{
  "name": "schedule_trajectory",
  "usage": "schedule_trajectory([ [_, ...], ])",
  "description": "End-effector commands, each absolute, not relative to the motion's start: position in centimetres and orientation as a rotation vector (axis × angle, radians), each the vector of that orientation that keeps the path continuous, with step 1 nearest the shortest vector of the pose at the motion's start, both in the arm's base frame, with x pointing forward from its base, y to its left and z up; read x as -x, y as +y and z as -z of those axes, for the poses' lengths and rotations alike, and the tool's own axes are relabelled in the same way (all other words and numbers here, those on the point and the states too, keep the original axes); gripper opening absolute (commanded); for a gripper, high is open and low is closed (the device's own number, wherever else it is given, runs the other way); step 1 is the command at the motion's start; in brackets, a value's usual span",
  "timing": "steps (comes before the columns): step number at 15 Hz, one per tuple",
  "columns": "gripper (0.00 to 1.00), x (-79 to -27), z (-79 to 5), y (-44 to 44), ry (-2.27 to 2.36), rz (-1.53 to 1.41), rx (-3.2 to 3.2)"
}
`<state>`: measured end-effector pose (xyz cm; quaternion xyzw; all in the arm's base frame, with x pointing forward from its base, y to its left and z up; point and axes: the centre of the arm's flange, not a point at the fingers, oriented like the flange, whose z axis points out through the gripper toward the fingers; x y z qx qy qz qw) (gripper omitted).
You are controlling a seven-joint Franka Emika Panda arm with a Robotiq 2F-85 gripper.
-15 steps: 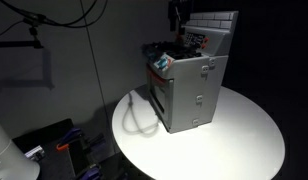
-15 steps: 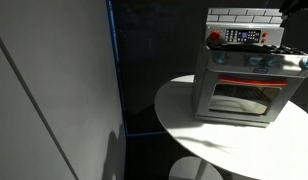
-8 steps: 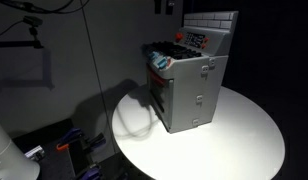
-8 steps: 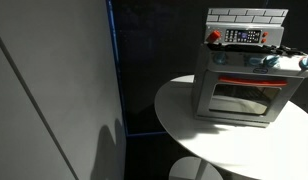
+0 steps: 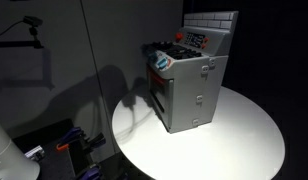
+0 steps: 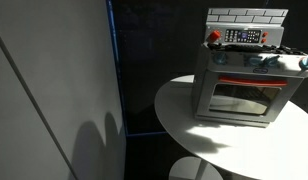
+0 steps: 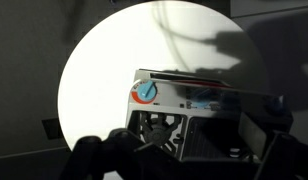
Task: Push the bottom right orange button
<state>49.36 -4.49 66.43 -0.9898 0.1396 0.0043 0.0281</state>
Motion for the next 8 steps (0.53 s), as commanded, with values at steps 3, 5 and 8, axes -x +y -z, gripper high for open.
schedule_trajectory([
  [3,1.0,-47.28,-68.33,-4.11,0.385,-0.015,3.068],
  [5,1.0,-47.81,-67.91,-4.05,0.416,-0.009,3.056],
  [8,1.0,-47.81,-67.87,-4.03,0.415,-0.01,3.057],
])
